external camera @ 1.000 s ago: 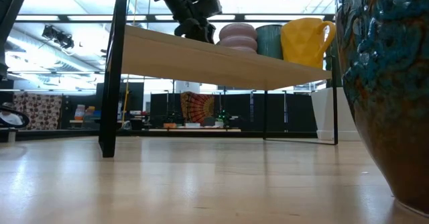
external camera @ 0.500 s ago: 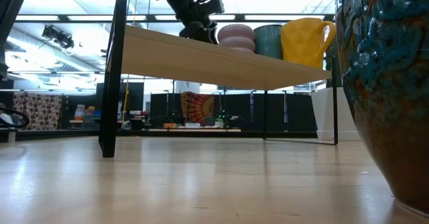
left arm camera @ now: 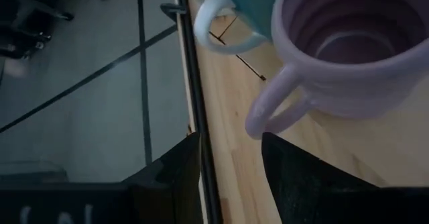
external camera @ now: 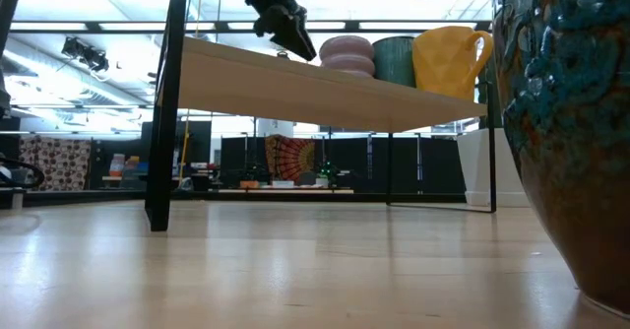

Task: Place coffee mugs
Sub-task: Put the purple mug on the shelf, then put the blue mug on the shelf

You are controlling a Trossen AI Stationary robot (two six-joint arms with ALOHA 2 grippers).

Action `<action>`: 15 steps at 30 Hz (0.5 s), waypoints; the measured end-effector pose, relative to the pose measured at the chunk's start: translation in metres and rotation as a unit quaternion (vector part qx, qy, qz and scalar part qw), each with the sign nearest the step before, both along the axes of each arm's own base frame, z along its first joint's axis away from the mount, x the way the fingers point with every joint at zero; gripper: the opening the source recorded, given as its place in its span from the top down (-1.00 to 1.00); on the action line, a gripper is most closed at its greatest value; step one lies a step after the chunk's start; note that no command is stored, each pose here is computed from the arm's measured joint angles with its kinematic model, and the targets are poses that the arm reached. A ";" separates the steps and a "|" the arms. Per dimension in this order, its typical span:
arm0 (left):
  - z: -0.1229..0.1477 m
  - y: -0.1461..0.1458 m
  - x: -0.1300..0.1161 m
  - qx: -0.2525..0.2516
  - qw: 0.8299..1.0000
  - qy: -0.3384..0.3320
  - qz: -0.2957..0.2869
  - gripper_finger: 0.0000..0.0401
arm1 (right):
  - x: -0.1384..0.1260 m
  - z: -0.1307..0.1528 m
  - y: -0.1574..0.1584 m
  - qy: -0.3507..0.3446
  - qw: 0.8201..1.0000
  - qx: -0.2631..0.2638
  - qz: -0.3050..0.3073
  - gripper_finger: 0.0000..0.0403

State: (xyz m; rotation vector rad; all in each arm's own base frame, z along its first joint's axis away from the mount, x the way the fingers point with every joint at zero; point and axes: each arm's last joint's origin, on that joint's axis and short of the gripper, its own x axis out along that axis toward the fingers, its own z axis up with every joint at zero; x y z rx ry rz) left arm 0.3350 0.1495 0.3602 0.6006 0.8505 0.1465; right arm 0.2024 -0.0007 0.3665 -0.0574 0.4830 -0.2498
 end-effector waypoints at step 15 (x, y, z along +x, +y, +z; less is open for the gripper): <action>-0.010 -0.063 -0.015 -0.151 0.981 0.102 0.066 0.18 | 0.000 -0.001 0.000 0.006 1.000 -0.003 0.002 -0.17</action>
